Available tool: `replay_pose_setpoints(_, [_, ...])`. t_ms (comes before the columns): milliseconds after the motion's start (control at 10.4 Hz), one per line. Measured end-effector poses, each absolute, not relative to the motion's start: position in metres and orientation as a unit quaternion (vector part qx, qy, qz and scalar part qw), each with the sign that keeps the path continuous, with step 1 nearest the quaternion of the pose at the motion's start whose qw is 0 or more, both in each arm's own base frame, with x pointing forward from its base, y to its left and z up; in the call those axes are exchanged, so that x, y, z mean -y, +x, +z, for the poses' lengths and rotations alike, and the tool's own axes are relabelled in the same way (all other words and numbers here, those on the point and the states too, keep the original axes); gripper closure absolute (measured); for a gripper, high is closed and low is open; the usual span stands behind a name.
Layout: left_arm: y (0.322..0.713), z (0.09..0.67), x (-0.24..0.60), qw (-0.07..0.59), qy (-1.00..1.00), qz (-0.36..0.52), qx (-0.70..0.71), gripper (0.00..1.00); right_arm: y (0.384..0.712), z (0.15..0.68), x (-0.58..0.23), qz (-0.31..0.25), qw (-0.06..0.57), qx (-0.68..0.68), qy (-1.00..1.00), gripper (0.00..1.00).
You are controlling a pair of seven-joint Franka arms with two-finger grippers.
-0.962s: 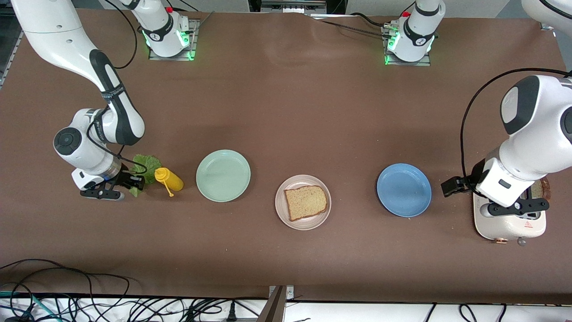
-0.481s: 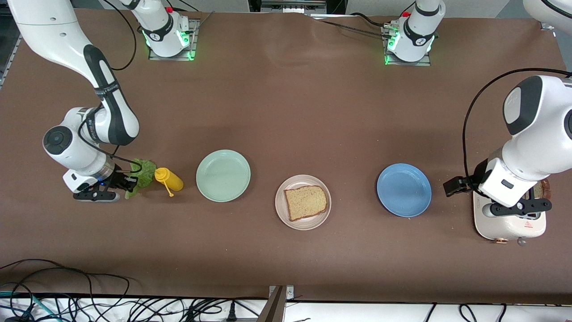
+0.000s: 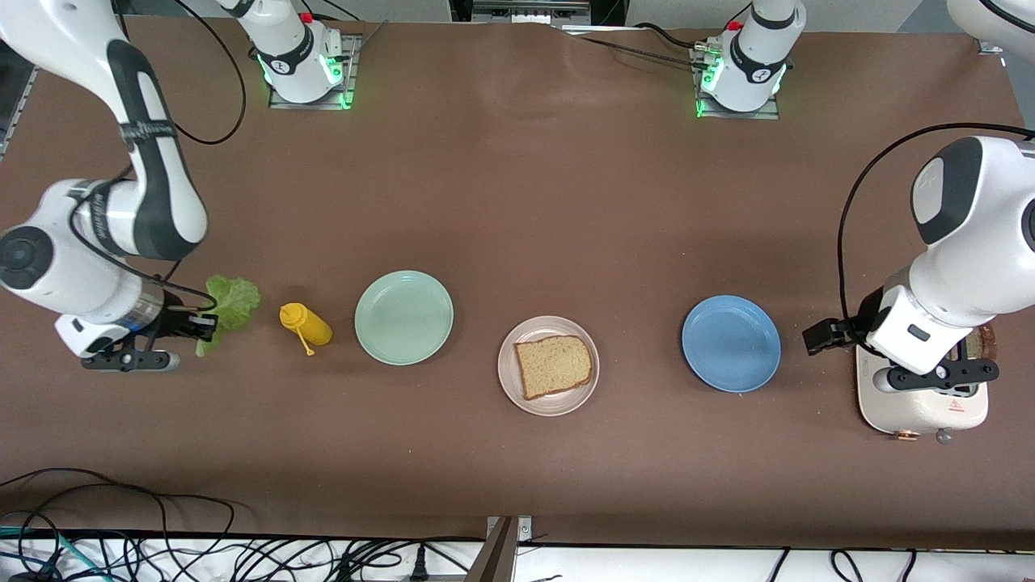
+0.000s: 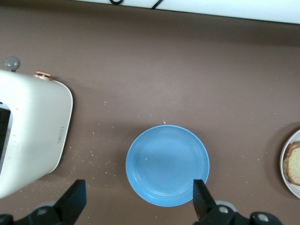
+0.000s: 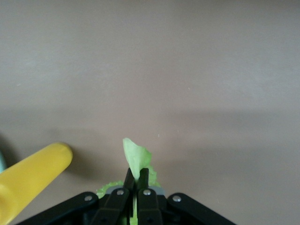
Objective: Make sandwich on beige plate with both arms
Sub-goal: 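Lift the lettuce leaf with the right gripper and carry it over the toast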
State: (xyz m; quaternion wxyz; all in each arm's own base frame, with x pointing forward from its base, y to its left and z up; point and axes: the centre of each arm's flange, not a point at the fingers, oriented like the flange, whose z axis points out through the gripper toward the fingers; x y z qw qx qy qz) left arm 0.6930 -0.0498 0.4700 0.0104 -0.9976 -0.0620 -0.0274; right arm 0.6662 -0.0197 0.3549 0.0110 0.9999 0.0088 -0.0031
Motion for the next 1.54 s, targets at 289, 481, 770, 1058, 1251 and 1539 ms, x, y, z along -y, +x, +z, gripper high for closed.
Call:
replay_pose_setpoints(289, [0.693,0.470,0.050,0.010,-0.998,-0.027,0.062,0.00,0.661,0.432,0.011,-0.061,0.006,-0.010,0.998,0.96])
replay_pose_setpoints(481, [0.693,0.470,0.049,0.011,-0.998,-0.027,0.062,0.00,0.655,0.462,-0.019,-0.088,0.007,0.015,0.996,0.96])
replay_pose_setpoints(770, [0.693,0.470,0.049,0.010,-0.998,-0.027,0.062,0.00,0.642,0.467,-0.129,-0.090,0.015,0.084,0.992,0.96])
replay_pose_setpoints(1058, [0.693,0.470,0.049,0.010,-0.998,-0.027,0.062,0.00,0.630,0.461,-0.227,-0.051,0.009,0.158,0.986,0.96])
replay_pose_setpoints(1251, [0.693,0.470,0.047,0.011,-0.998,-0.027,0.064,0.00,0.628,0.438,-0.284,-0.021,-0.008,0.205,0.978,0.96])
replay_pose_setpoints(1539, [0.693,0.470,0.043,0.011,-0.997,-0.027,0.067,0.00,0.616,0.383,-0.385,0.028,-0.069,0.310,0.948,0.96])
